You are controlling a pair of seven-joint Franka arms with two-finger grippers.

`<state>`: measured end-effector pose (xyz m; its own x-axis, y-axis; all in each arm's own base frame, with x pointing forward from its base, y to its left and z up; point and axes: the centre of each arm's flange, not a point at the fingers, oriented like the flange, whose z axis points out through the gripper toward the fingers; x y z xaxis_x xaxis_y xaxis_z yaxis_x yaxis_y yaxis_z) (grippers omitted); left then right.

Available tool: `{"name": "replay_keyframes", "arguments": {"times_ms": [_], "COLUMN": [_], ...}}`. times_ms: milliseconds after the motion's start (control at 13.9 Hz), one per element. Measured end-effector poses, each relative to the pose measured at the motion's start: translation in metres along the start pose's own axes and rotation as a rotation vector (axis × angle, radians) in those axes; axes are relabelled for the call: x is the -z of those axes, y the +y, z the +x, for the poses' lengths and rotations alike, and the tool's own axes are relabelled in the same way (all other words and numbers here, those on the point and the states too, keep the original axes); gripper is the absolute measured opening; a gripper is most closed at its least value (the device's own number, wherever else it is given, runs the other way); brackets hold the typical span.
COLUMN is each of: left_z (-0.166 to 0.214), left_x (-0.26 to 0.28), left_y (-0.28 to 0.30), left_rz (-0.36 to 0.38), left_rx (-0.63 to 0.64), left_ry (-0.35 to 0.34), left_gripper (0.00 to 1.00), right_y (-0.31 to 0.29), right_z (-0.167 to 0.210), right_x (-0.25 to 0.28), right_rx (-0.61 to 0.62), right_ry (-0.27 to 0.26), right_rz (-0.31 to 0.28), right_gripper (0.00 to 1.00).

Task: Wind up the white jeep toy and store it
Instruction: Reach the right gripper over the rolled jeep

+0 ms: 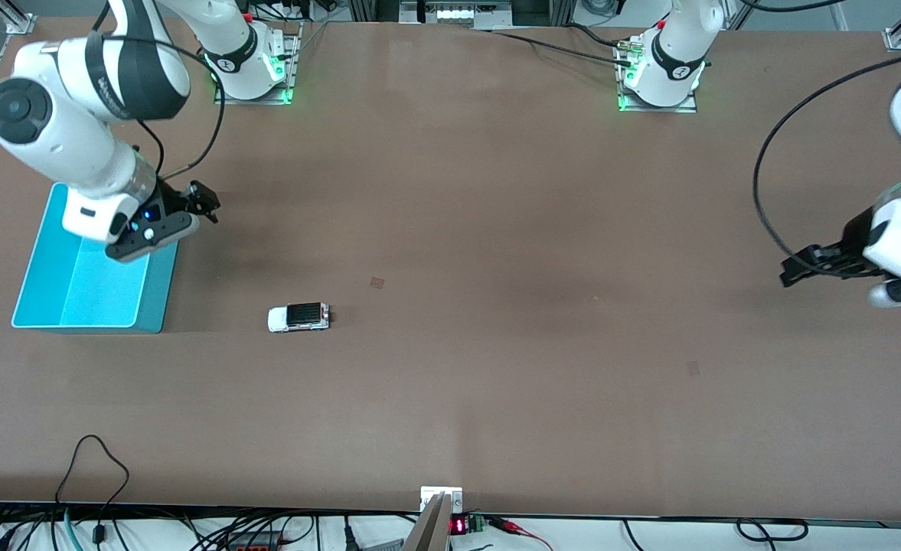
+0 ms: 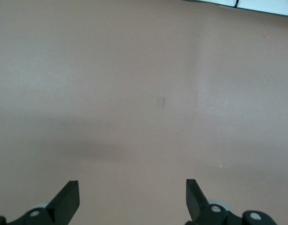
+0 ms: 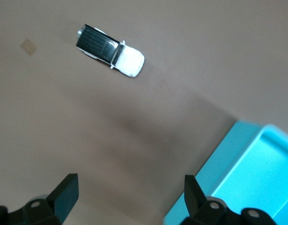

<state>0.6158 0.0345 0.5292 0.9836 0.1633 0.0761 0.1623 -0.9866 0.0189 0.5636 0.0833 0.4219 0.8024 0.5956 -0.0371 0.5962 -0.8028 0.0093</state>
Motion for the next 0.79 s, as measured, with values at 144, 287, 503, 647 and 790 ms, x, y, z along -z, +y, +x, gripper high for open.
{"name": "replay_keyframes", "arguments": {"times_ms": [144,287,503,647,790], "left_z": [-0.001,-0.003,-0.010,-0.013,-0.016], "left_x": [0.027,0.038,0.042,0.047,0.055], "left_y": [0.005,0.011,0.015,0.015,0.014], "left_rz": [0.000,0.000,0.003,0.003,0.003], "left_rx": [-0.007,-0.018,-0.035,-0.059,-0.063], "left_ry": [0.001,-0.003,-0.035,-0.039,-0.030], "left_gripper": [1.00,1.00,1.00,1.00,1.00], "right_y": [0.011,0.020,0.024,0.011,-0.017], "right_z": [0.019,0.038,0.062,0.079,0.098], "right_x": [-0.007,-0.014,-0.025,-0.037,-0.051], "right_rx": [0.177,0.348,0.553,0.640,0.702], "right_ry": [-0.002,-0.002,-0.006,-0.015,-0.033], "right_rz": [-0.005,-0.010,-0.015,-0.010,-0.003], "right_gripper": [1.00,1.00,1.00,1.00,1.00]}}
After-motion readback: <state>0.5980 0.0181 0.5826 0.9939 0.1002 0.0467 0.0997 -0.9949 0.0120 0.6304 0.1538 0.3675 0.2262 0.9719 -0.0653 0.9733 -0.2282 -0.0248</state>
